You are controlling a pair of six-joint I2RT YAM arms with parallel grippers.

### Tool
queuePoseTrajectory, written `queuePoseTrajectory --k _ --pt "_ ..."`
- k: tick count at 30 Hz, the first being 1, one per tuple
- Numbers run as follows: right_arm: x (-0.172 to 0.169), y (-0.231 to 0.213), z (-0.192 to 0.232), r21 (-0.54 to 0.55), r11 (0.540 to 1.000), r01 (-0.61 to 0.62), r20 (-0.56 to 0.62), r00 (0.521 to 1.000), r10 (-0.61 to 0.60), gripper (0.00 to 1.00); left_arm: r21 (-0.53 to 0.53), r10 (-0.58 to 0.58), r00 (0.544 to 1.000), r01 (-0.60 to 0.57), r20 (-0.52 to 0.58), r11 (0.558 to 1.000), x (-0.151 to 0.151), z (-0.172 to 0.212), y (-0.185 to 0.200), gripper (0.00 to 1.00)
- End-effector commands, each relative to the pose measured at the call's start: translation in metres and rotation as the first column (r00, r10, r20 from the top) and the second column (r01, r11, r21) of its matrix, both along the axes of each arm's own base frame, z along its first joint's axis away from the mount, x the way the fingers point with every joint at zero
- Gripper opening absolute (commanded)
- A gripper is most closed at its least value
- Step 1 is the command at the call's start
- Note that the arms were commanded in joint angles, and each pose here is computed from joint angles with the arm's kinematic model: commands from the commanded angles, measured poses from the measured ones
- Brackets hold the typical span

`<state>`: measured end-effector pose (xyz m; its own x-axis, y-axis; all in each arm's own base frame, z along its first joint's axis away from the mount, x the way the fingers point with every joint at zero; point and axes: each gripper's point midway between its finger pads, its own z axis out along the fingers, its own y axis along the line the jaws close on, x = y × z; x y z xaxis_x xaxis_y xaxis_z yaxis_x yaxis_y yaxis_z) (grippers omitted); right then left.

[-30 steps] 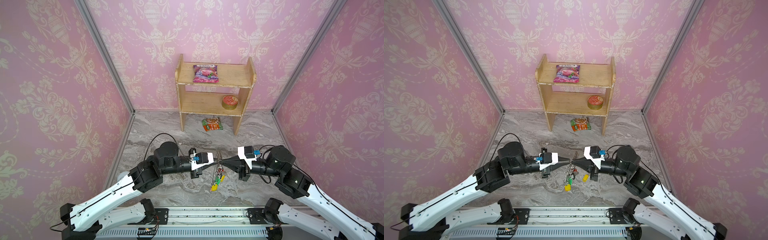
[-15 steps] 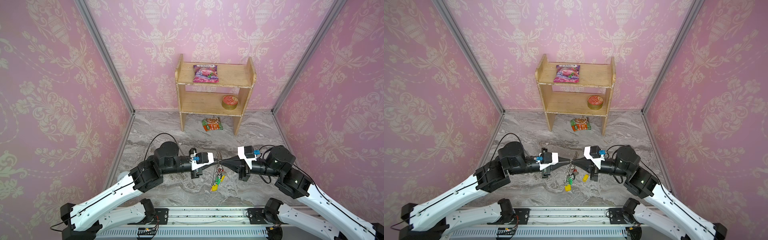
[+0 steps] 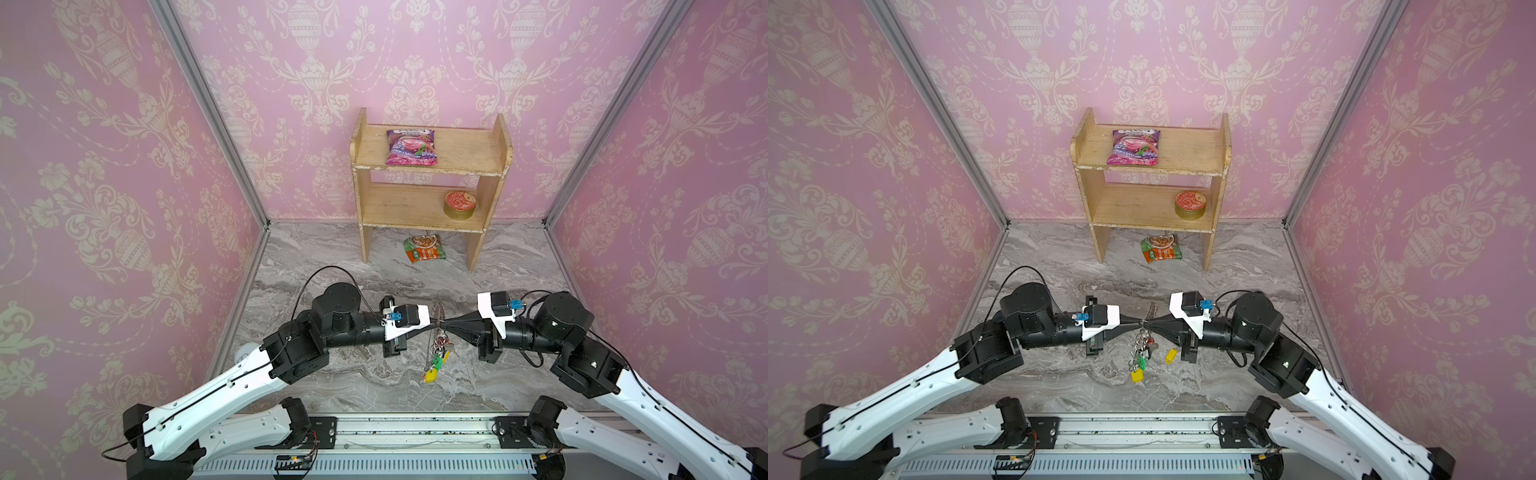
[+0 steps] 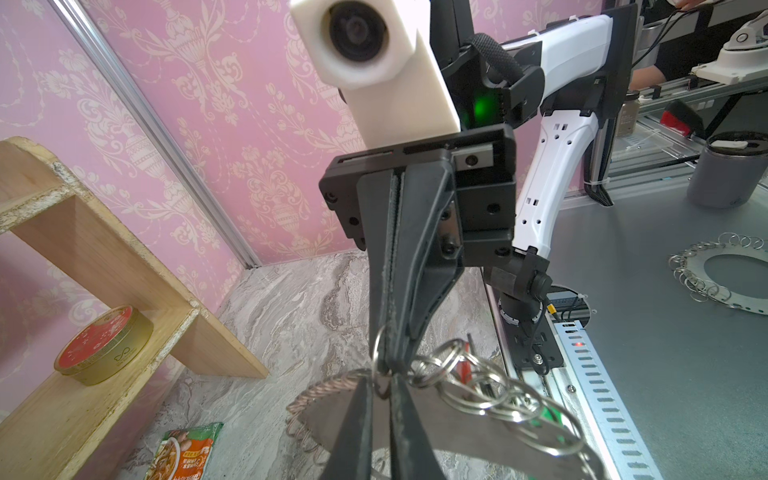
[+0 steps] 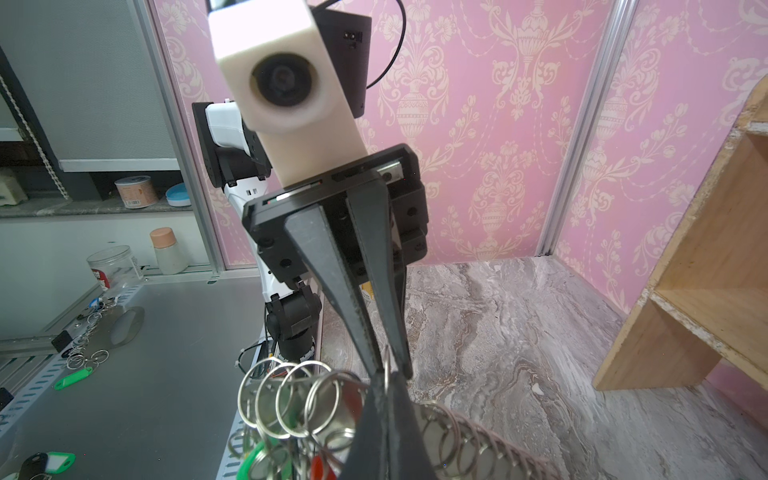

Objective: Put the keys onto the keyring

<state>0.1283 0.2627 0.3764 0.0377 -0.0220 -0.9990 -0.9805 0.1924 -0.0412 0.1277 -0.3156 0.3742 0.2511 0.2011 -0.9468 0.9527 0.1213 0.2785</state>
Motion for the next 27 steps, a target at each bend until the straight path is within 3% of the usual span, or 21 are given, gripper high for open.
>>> queuePoseTrajectory --k 1,8,13,14,16,19,27 --pt "-0.006 -0.003 0.018 0.055 0.998 -0.021 0.042 0.999 0.019 0.00 -0.010 -0.009 1.000 0.009 -0.007 1.000 -0.004 0.000 0.001 0.09" --pt "-0.007 -0.002 0.019 0.057 0.998 -0.034 0.042 0.999 0.031 0.00 -0.024 -0.013 1.000 0.013 0.001 1.000 -0.005 0.005 0.001 0.00" --pt "-0.005 0.000 0.012 0.030 0.999 -0.032 0.014 0.999 0.032 0.00 -0.041 -0.002 1.000 0.003 0.020 0.999 -0.004 0.010 0.004 0.00" --pt "-0.004 0.000 0.010 0.020 1.000 -0.022 0.003 1.000 0.022 0.02 -0.042 0.007 1.000 -0.006 0.027 0.999 -0.003 0.011 0.005 0.00" --pt "-0.002 -0.004 0.004 -0.006 1.000 0.009 -0.011 1.000 -0.009 0.23 -0.035 0.028 0.999 -0.026 0.042 0.999 -0.001 0.010 0.008 0.00" --pt "0.001 -0.015 -0.003 -0.047 0.996 0.072 -0.023 0.997 -0.073 0.37 -0.028 0.059 0.996 -0.057 0.073 0.998 0.003 0.010 0.013 0.00" --pt "0.003 -0.033 -0.017 -0.107 0.981 0.161 -0.055 0.984 -0.168 0.51 -0.048 0.075 0.983 -0.068 0.169 0.997 0.000 0.014 0.024 0.00"
